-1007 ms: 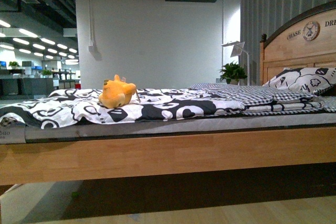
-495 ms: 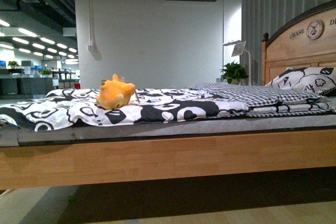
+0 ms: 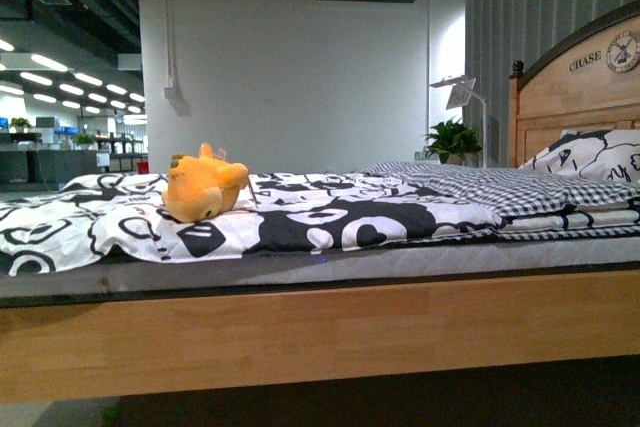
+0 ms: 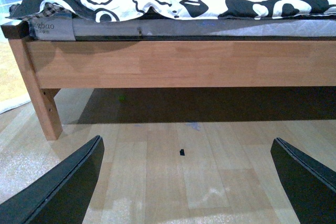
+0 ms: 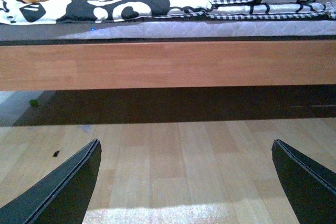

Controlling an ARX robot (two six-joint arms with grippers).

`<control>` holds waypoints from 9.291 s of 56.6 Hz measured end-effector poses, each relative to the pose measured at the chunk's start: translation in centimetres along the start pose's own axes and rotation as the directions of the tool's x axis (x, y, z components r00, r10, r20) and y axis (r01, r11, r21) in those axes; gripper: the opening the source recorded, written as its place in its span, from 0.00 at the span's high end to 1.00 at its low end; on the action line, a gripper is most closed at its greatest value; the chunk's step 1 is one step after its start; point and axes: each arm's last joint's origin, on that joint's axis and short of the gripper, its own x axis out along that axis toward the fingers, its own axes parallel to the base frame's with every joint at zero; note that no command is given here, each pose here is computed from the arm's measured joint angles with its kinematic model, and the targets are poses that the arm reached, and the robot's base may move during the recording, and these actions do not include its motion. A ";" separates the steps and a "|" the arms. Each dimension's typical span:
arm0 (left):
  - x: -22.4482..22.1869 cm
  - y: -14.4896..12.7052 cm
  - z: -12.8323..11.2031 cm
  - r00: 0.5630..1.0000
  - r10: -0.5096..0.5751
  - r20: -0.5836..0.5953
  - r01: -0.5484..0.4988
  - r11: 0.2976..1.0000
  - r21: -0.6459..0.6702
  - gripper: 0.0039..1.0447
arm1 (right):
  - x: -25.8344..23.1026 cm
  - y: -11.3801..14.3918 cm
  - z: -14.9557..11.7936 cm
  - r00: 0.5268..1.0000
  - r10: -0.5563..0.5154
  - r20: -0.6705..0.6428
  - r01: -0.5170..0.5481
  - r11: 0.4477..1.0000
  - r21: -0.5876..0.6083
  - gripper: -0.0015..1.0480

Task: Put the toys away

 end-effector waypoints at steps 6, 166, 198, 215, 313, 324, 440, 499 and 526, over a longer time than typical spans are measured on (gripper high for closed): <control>0.0 0.0 0.0 1.000 0.000 0.000 0.000 1.000 0.000 0.06 | 0.0 0.0 0.0 1.000 0.000 0.000 0.000 1.000 0.000 0.06; 0.0 0.0 0.0 1.000 0.003 0.001 -0.003 1.000 0.001 0.06 | 0.0 0.0 0.0 1.000 0.000 -0.004 0.000 1.000 0.003 0.06; 0.0 0.0 0.0 1.000 0.002 0.001 -0.002 1.000 0.001 0.06 | 5.1 1.0 5.0 0.999 0.025 0.020 -0.028 0.991 0.131 0.06; 0.0 0.0 0.0 1.000 0.002 0.001 -0.002 1.000 0.001 0.06 | 11.5 3.3 9.2 0.989 0.007 0.149 -0.015 0.999 0.051 0.06; 0.0 0.0 0.0 1.000 0.002 0.001 -0.002 1.000 0.001 0.06 | 27.8 7.4 12.9 0.892 -0.369 -0.261 0.199 0.839 -0.506 0.06; 0.0 0.0 0.0 1.000 0.002 0.001 -0.002 1.000 0.001 0.06 | 27.8 7.4 12.7 0.895 -0.344 -0.284 0.165 0.846 -0.506 0.18; 0.0 0.0 0.0 1.000 0.002 0.001 -0.002 1.000 0.001 0.06 | 3.4 -0.1 13.6 1.000 -0.005 -0.011 0.005 1.000 0.018 0.93; 0.0 0.0 0.0 1.000 0.000 0.001 0.000 1.000 0.001 0.06 | 0.9 0.0 2.1 0.999 -0.003 -0.032 0.003 1.000 0.003 0.93; 0.0 0.0 0.0 1.000 0.000 0.001 0.000 1.000 0.001 0.06 | 0.1 0.0 0.7 1.000 -0.003 -0.023 0.003 1.000 0.003 0.93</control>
